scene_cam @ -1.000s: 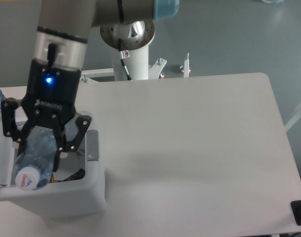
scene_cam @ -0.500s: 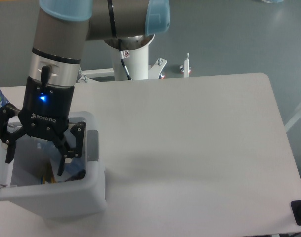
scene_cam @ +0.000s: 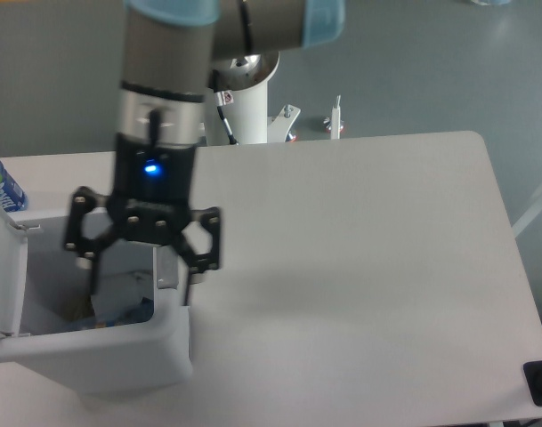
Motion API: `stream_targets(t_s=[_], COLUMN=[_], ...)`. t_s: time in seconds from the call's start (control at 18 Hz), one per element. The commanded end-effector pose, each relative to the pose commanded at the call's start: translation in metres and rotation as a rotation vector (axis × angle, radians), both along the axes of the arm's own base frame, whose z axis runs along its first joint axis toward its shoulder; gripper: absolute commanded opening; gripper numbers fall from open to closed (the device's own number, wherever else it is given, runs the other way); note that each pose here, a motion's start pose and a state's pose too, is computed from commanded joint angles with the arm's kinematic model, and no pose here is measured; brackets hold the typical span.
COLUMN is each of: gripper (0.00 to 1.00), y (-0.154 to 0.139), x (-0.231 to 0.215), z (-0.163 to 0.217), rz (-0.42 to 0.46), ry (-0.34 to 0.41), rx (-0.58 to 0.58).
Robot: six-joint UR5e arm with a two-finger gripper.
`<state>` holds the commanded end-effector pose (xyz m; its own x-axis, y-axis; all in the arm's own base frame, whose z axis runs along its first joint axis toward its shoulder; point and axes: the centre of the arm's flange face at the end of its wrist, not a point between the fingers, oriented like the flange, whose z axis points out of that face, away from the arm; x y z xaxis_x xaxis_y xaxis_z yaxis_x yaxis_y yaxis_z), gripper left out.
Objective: Place the trash in the trash can
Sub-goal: 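Open the gripper to release the bottle and raise it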
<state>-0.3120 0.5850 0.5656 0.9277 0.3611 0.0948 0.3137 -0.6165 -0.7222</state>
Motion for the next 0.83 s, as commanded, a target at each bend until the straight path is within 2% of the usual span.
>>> stream_targets(t_s=[0.17,0.28,0.44,0.67,0.83], gripper=[1.00,1.00,1.00,1.00,1.00], y=[-0.028,-0.048,-0.083,-0.104,-0.106], x=[-0.032,-0.027,-0.041,-0.043,-0.045], z=[-0.009,-0.009,-0.011,-0.008,-0.005], rz=[0.012,-0.044,-0.106,-0.114,-0.119], ry=[0.089,0.145,0.236,0.271,0.292], rx=[-0.078,-0.121,-0.188,-0.321,-0.335])
